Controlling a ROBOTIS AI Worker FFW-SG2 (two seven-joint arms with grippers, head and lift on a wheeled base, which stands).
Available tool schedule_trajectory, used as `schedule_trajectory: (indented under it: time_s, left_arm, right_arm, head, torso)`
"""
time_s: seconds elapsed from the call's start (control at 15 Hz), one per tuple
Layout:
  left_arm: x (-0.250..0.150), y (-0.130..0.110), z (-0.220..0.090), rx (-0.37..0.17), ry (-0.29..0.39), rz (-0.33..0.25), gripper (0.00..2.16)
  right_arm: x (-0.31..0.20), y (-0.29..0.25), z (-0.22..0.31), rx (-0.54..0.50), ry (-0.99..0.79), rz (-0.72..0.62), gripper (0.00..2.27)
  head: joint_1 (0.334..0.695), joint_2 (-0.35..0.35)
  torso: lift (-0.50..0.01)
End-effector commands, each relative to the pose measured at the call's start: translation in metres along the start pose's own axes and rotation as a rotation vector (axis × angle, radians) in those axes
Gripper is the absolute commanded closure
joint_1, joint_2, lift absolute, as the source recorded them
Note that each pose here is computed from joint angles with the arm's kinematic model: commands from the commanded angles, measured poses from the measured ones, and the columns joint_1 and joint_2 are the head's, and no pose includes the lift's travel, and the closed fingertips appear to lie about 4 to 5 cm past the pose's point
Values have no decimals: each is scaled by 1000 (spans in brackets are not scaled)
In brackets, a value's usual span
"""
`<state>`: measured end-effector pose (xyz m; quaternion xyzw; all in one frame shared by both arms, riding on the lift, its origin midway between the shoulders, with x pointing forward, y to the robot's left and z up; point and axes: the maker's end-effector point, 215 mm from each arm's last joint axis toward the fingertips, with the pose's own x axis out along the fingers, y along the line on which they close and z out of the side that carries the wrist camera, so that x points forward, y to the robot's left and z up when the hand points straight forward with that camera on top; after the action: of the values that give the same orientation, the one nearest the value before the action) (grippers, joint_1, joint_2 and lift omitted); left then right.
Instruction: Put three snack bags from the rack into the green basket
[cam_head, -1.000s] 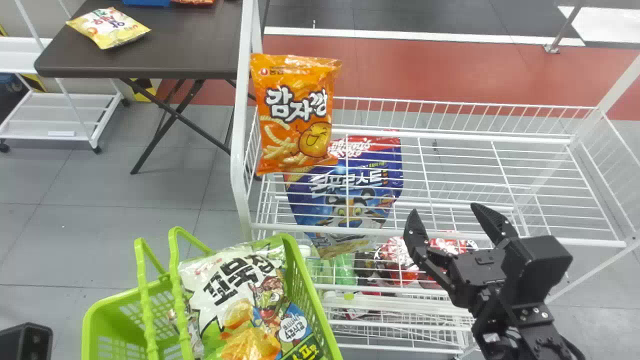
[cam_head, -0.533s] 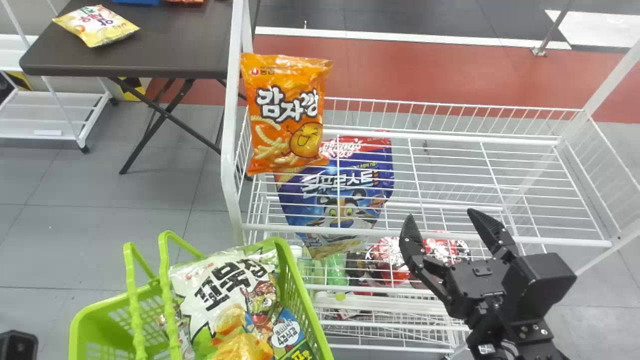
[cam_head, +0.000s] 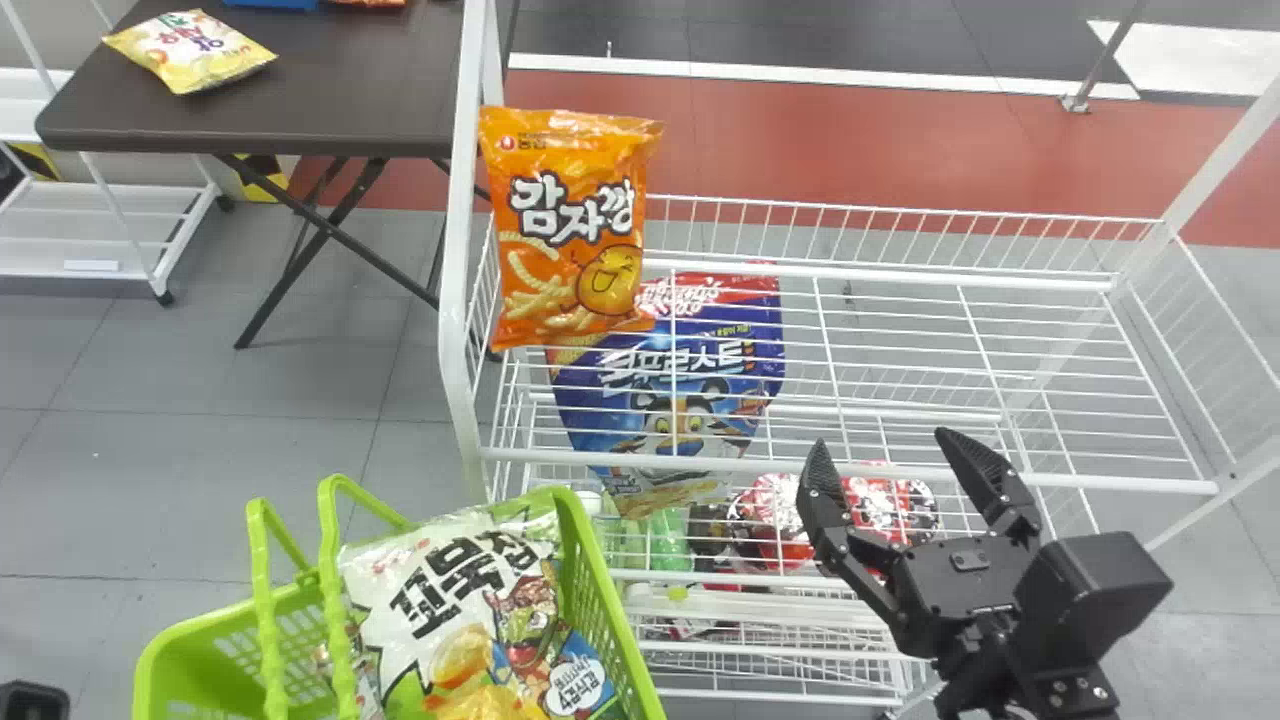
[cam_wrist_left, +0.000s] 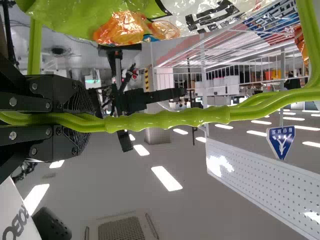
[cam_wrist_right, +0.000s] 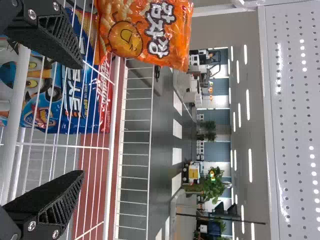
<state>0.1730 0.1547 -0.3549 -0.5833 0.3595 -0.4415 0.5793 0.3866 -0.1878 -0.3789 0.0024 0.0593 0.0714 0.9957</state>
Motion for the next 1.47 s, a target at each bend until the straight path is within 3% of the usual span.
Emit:
schedule_trajectory:
  time_s: [0.0, 0.73, 1.4]
  left_arm:
    - [0, -5, -6, -1, 4, -9, 2148]
    - [3, -6, -21, -33, -15, -19, 2152]
    - [17, -4, -33, -53, 23, -34, 2152]
  right_arm:
    - [-3, 0, 0, 1, -2, 2, 56]
    - [-3, -2, 7, 19, -23, 21, 63]
    - [-6, -11, 6, 24, -21, 26, 66]
  head:
    - [695, -70]
    - [695, -95]
    - [695, -156]
  torso:
    - [0]
    - [0]
    - [0]
